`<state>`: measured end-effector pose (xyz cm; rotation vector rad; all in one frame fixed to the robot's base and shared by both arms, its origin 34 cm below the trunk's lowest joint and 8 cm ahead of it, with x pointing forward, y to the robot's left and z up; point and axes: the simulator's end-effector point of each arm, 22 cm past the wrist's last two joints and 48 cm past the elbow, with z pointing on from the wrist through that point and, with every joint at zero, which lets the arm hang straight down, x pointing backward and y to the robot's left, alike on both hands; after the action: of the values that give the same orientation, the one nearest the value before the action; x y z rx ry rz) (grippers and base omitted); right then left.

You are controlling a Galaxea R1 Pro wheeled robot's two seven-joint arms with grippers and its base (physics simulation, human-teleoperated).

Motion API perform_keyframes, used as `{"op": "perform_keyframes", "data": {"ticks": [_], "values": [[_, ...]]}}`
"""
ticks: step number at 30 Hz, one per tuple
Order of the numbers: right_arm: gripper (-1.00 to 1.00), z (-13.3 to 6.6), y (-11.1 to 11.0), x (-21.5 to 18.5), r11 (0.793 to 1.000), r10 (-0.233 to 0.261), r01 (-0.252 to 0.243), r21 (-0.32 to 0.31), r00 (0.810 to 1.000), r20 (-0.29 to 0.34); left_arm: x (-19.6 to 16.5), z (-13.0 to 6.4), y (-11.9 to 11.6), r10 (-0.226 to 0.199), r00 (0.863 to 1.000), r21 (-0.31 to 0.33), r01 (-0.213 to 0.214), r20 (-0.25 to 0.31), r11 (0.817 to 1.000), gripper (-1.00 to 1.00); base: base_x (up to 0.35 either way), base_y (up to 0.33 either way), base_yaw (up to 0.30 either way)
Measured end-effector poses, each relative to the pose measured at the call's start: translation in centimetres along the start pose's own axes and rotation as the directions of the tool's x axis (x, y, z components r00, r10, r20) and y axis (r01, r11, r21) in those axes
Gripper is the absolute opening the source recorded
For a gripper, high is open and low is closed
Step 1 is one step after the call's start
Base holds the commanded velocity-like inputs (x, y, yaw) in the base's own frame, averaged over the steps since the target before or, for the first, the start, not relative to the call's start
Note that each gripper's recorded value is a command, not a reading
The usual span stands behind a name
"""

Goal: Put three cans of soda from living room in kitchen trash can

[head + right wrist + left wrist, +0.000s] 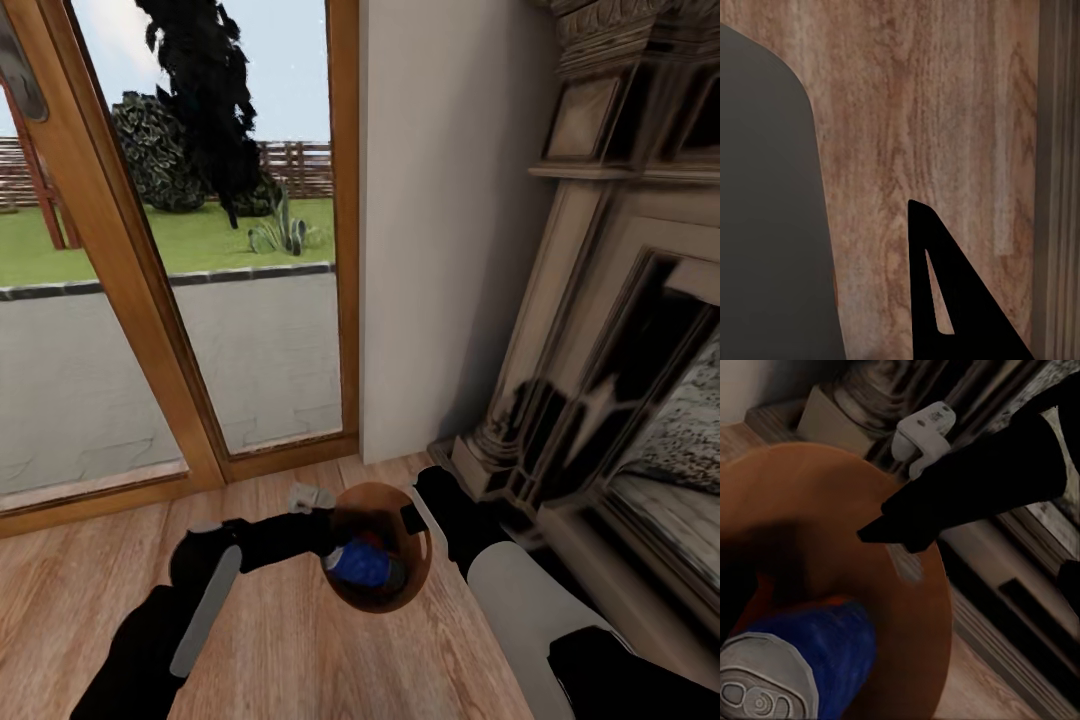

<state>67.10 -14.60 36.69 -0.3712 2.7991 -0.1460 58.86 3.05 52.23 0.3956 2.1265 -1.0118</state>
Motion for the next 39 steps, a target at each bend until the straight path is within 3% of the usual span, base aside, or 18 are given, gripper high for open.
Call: {"op": "perform_keyframes", "data": {"ticks": [3,5,7,11,15,18,20,25,33,39], "values": [[-1.00,0.0,0.0,0.0,1.000,0.000,0.000,0.000,1.000,0.000,-0.3,-0.6,-0.8,0.010,1.000,0.033,-0.010,-0.001,0.999,1.00,0.000,0.000,0.000],[-1.00,0.0,0.0,0.0,1.000,0.000,0.000,0.000,1.000,0.000,-0.2,-1.6,0.2,0.017,1.000,0.030,-0.017,-0.007,0.999,1.00,0.000,0.000,0.000],[-1.00,0.0,0.0,0.0,1.000,0.000,0.000,0.000,1.000,0.000,-1.0,-3.7,2.7,0.008,1.000,-0.006,-0.008,0.014,1.000,1.00,0.000,0.000,0.000],[-1.00,0.0,0.0,0.0,1.000,0.000,0.000,0.000,1.000,0.000,-3.6,-8.9,8.4,-0.033,0.993,-0.090,0.043,0.112,0.995,1.00,0.000,0.000,0.000],[-1.00,0.0,0.0,0.0,1.000,0.000,0.000,0.001,1.000,0.000,-5.1,-12.9,12.8,-0.030,0.984,-0.187,0.063,0.175,0.980,1.00,0.000,0.000,0.000],[-1.00,0.0,0.0,0.0,1.000,0.000,0.000,0.000,1.000,0.001,-6.1,-16.0,16.7,-0.006,0.968,-0.285,0.079,0.250,0.955,1.00,0.000,0.000,0.000],[-1.00,0.0,0.0,0.0,1.000,0.001,-0.001,-0.001,1.000,0.001,-5.6,-16.5,17.8,-0.001,0.968,-0.319,0.084,0.252,0.944,1.00,0.000,0.000,0.000],[-1.00,0.0,0.0,0.0,1.000,0.002,-0.002,-0.001,1.000,-0.001,-2.4,-17.4,21.7,0.067,0.975,-0.449,0.036,0.212,0.893,1.00,0.000,0.000,0.000],[-1.00,0.1,-0.2,0.5,1.000,0.008,-0.008,-0.003,1.000,-0.017,2.4,-17.1,25.3,0.077,0.979,-0.506,0.030,0.189,0.862,1.00,0.000,0.000,0.000],[-1.00,0.1,0.3,2.2,1.000,0.004,-0.006,-0.021,0.995,-0.095,4.8,-16.9,27.1,0.086,0.976,-0.540,0.035,0.198,0.841,1.00,0.000,0.000,0.000]]}}
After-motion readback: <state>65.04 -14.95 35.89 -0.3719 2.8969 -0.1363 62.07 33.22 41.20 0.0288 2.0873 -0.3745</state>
